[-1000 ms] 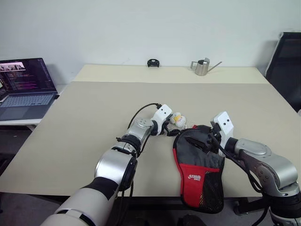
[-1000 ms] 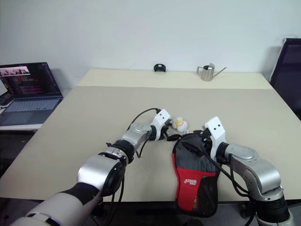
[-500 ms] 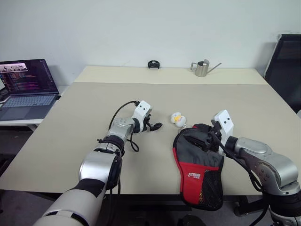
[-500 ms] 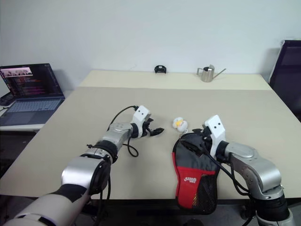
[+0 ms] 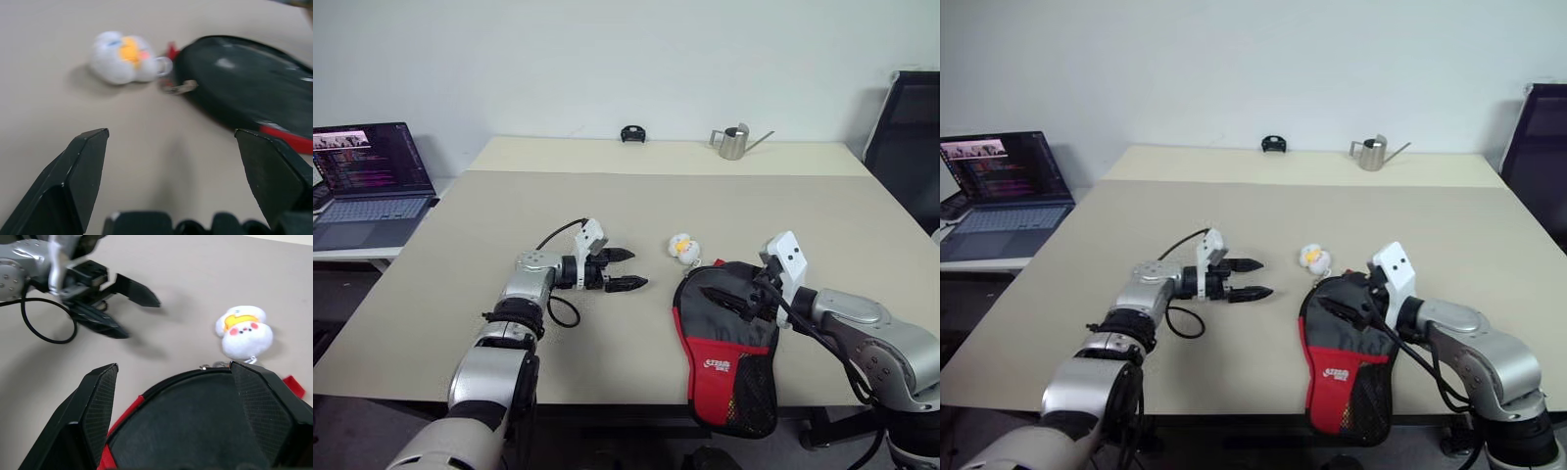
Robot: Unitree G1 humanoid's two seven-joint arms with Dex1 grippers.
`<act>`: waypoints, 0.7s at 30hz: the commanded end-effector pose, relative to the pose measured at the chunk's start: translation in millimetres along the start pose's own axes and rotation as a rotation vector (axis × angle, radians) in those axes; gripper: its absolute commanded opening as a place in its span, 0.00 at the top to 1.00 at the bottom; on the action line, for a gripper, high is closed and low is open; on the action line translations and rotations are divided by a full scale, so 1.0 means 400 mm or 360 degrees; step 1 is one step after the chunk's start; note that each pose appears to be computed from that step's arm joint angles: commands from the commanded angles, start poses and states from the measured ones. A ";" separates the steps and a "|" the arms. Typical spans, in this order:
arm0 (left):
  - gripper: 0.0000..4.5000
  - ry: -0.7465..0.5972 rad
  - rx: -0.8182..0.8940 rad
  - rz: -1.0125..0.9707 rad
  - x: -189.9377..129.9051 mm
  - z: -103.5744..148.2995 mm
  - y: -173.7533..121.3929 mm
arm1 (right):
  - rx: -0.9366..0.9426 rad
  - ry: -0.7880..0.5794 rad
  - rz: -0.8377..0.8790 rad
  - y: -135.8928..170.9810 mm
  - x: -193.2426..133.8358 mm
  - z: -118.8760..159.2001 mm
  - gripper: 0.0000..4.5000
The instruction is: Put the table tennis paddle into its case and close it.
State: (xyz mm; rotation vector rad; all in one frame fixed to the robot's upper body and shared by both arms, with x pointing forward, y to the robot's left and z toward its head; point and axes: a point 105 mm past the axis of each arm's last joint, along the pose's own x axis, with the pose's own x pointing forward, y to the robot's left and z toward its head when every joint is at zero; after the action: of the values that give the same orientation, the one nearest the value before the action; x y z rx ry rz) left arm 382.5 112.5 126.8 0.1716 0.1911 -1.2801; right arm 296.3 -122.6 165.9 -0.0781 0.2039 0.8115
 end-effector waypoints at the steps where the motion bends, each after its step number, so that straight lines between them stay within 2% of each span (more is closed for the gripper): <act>1: 0.00 -0.0056 0.0097 -0.0110 -0.018 0.059 -0.033 | -0.0030 -0.0032 -0.0008 0.001 -0.019 0.015 0.12; 8: 0.00 -0.0060 0.0143 -0.0114 -0.032 0.083 -0.069 | 0.0000 0.0058 -0.0140 -0.049 -0.031 -0.022 0.12; 9: 0.00 -0.0058 0.0147 -0.0114 -0.032 0.085 -0.072 | 0.0003 0.0064 -0.0147 -0.052 -0.032 -0.025 0.04; 10: 0.00 -0.0056 0.0150 -0.0114 -0.033 0.086 -0.074 | 0.0006 0.0067 -0.0148 -0.054 -0.033 -0.027 0.00; 18: 0.00 -0.0041 0.0156 -0.0087 -0.041 0.086 -0.075 | 0.0014 0.0128 -0.0309 -0.113 -0.034 -0.052 0.00; 21: 0.00 -0.0040 0.0161 -0.0086 -0.041 0.087 -0.075 | 0.0042 0.0170 -0.0435 -0.160 -0.043 -0.069 0.00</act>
State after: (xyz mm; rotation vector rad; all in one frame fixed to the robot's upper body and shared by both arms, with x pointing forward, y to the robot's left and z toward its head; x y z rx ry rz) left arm 353.4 114.0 151.9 0.2177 0.1574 -1.3273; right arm 319.6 -171.4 131.9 -0.0987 0.3364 0.5857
